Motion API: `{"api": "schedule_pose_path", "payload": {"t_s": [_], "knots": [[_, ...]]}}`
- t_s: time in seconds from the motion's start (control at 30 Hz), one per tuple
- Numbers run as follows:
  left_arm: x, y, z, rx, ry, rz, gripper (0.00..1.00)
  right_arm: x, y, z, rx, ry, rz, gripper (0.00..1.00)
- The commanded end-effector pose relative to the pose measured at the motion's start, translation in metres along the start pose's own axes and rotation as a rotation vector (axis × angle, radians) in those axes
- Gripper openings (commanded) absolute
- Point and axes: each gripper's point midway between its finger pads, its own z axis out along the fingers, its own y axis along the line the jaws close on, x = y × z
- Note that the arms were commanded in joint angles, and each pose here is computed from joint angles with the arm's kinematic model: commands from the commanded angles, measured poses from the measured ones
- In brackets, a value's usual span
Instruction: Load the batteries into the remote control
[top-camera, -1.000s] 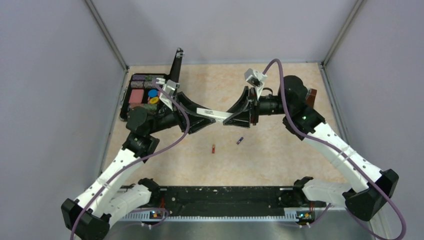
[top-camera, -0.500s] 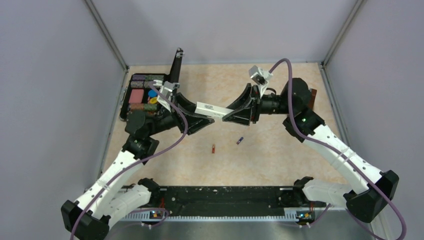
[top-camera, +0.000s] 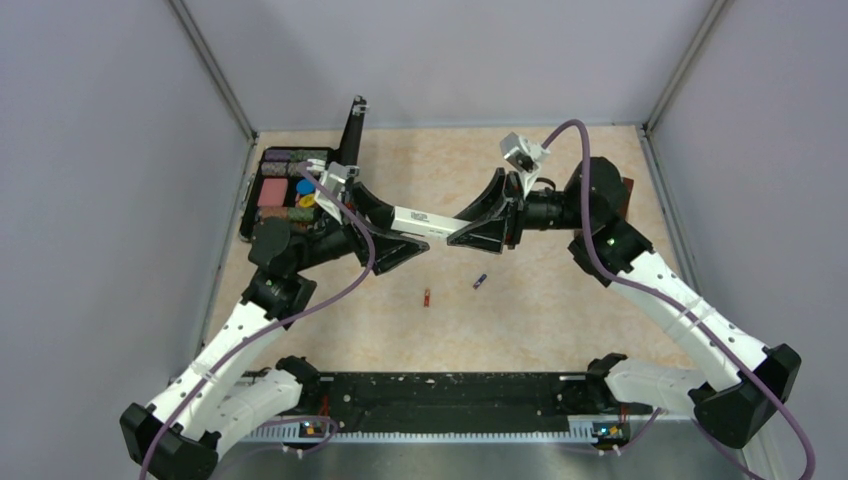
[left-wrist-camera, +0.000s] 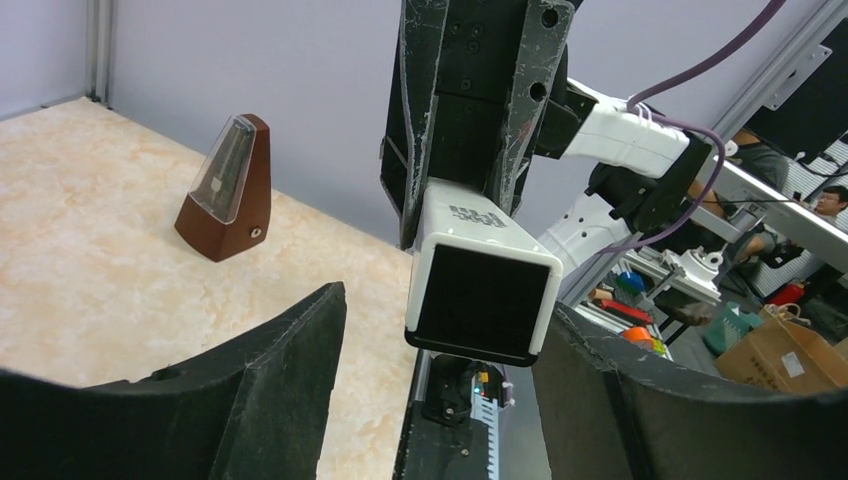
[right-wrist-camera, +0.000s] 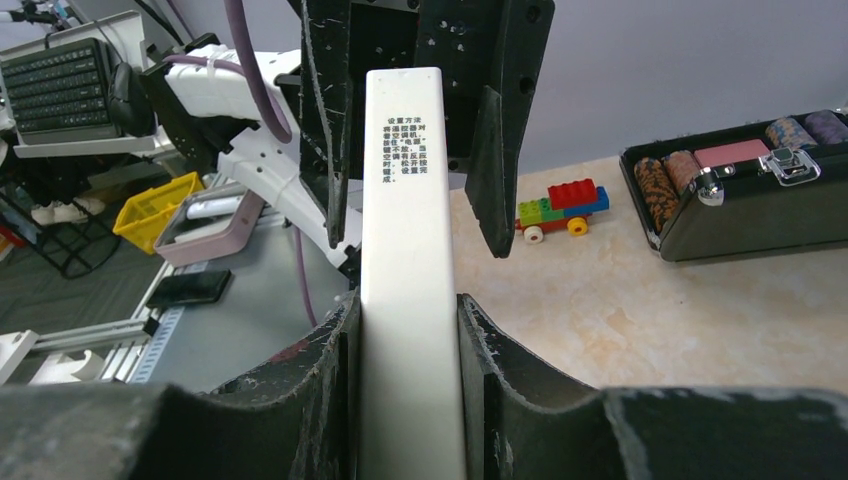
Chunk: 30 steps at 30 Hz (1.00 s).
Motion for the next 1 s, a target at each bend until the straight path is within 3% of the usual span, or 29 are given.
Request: {"api": "schedule_pose_path", "payload": {"t_s": [0.0,0.17,0.57,0.83,0.97], "knots": [[-0.0218,-0.0239,0.0003,0.069,-0.042,0.090,0.72,-0.0049,0.0075,-0.0014,-0.022,-0.015,-0.055,0.00],[-0.0264,-0.0241,0.0004,0.063,-0.064,0.101,0.72,-0.0024,0.0066,-0.0008,-0.025,-0.007,-0.048,0.00],[-0.0257,-0.0228,0.0023,0.074,-0.065,0.091,0.56,0.0016,0.0026,0.0012,-0.025,0.016,-0.030,0.00],[-0.0235,-0.0232,0.0028,0.083,-0.054,0.088,0.51,0.0021,0.0029,0.0014,-0.030,0.019,-0.025,0.00],[-0.0226,-0.0241,0.0030,0.091,-0.048,0.090,0.39,0.0031,0.0021,0.0017,-0.029,0.021,-0.022,0.00]]}}
